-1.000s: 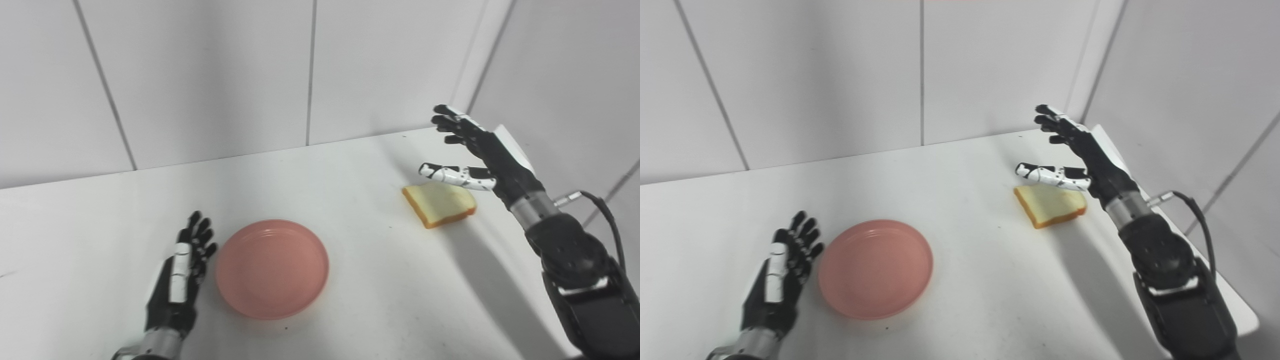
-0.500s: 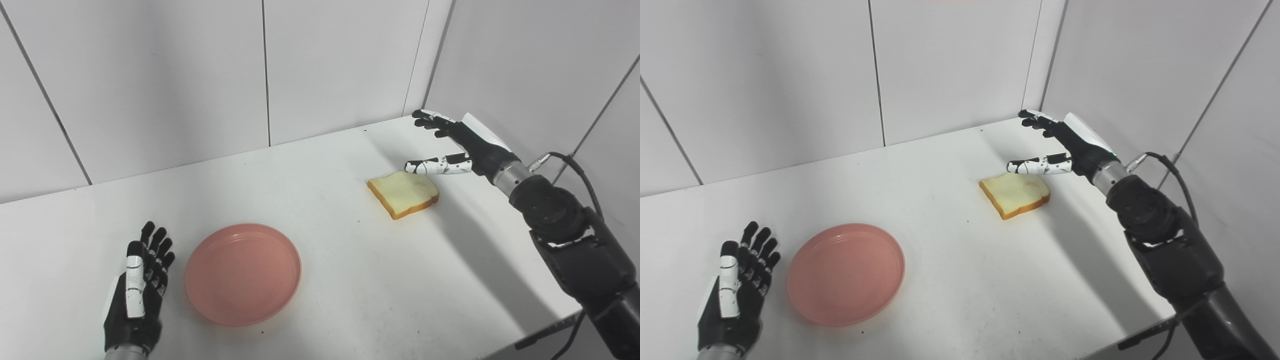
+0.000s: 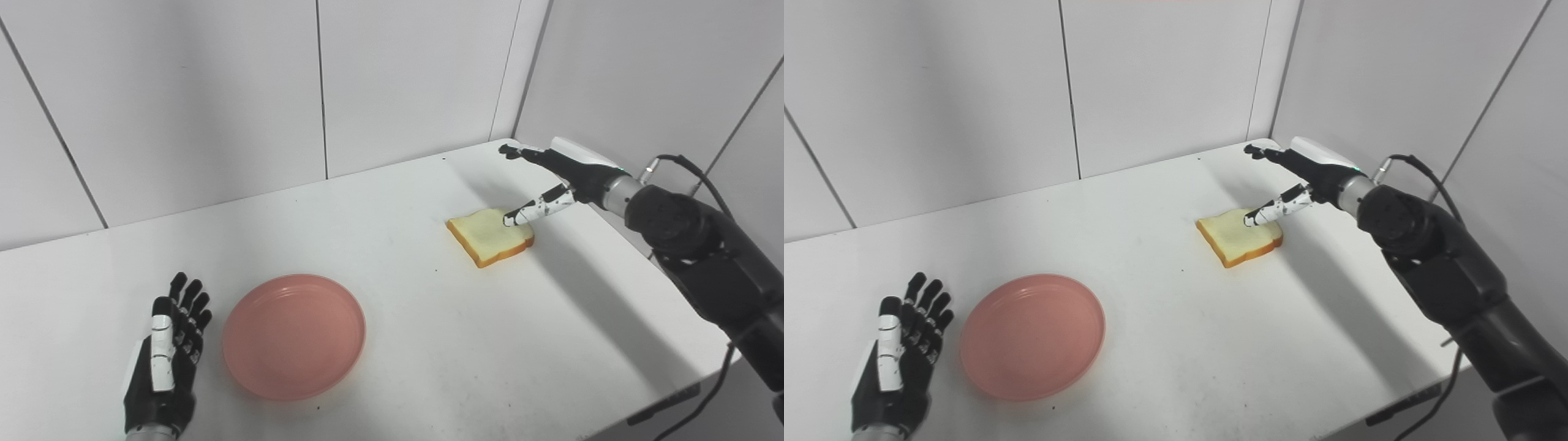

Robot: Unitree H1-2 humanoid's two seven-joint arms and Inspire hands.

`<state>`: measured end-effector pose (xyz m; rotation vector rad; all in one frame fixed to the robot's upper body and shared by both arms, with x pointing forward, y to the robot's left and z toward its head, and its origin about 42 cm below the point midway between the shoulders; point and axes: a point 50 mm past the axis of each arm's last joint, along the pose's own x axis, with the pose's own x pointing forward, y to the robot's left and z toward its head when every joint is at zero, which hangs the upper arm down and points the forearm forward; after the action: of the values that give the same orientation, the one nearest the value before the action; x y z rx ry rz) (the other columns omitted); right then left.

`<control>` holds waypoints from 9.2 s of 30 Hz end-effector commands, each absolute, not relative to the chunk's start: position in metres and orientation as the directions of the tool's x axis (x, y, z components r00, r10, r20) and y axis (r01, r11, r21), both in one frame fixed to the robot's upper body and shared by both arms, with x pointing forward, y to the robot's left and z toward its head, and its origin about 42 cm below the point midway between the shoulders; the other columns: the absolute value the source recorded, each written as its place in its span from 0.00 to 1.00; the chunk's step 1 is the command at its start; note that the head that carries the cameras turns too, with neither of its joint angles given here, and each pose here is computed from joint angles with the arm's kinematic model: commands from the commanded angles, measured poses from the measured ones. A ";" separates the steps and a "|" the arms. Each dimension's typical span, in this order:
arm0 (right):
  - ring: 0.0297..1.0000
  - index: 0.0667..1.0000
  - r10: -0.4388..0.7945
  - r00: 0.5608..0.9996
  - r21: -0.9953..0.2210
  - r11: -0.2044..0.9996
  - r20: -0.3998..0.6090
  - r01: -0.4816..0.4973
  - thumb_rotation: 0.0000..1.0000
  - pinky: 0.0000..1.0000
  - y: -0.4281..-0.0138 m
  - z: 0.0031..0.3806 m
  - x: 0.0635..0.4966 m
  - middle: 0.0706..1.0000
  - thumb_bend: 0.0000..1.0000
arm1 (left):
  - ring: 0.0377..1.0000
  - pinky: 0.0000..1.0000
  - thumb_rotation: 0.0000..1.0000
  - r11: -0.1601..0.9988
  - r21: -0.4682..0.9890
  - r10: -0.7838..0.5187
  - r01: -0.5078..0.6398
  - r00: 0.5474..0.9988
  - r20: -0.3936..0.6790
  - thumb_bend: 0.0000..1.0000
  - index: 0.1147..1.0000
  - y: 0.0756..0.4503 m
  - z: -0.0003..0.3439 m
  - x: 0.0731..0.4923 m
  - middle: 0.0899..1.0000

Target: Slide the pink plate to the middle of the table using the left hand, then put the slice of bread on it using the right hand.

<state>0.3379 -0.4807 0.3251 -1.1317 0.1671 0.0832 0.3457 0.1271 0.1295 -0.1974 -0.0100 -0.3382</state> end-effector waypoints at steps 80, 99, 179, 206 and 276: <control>1.00 1.00 0.007 0.919 -0.890 -0.253 -0.394 -0.380 0.28 1.00 -0.445 0.335 0.401 1.00 1.00 | 0.99 1.00 1.00 0.908 -0.191 -0.366 0.372 0.928 0.069 0.78 0.97 0.129 0.134 0.339 0.98; 1.00 1.00 -0.004 0.910 -0.880 -0.255 -0.415 -0.402 0.29 0.99 -0.442 0.317 0.412 1.00 1.00 | 0.99 1.00 1.00 0.905 -0.196 -0.371 0.378 0.926 0.074 0.77 0.97 0.129 0.138 0.337 0.98; 0.43 0.49 0.297 0.945 -0.990 -0.047 -0.139 -0.131 0.00 0.39 -0.395 0.364 0.394 0.42 0.53 | 0.98 0.98 1.00 0.914 -0.197 -0.344 0.355 0.935 0.092 0.73 0.97 0.113 0.142 0.336 0.97; 0.44 0.46 0.645 0.755 -0.985 0.019 -0.121 -0.173 0.00 0.39 -0.270 0.351 0.407 0.44 0.53 | 0.99 1.00 1.00 0.915 -0.174 -0.351 0.365 0.931 0.105 0.73 0.98 0.072 0.144 0.334 0.98; 0.60 0.62 0.708 0.613 -0.930 -0.186 -0.351 -0.318 0.15 0.54 -0.178 0.275 0.432 0.57 0.67 | 1.00 1.00 1.00 0.957 -0.073 -0.271 0.281 0.954 0.126 0.79 0.99 0.036 0.159 0.333 1.00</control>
<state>0.4279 -0.1792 0.2540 -1.4461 -0.2658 0.9722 0.3315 0.0583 0.1350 -0.0219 -0.0379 -0.2657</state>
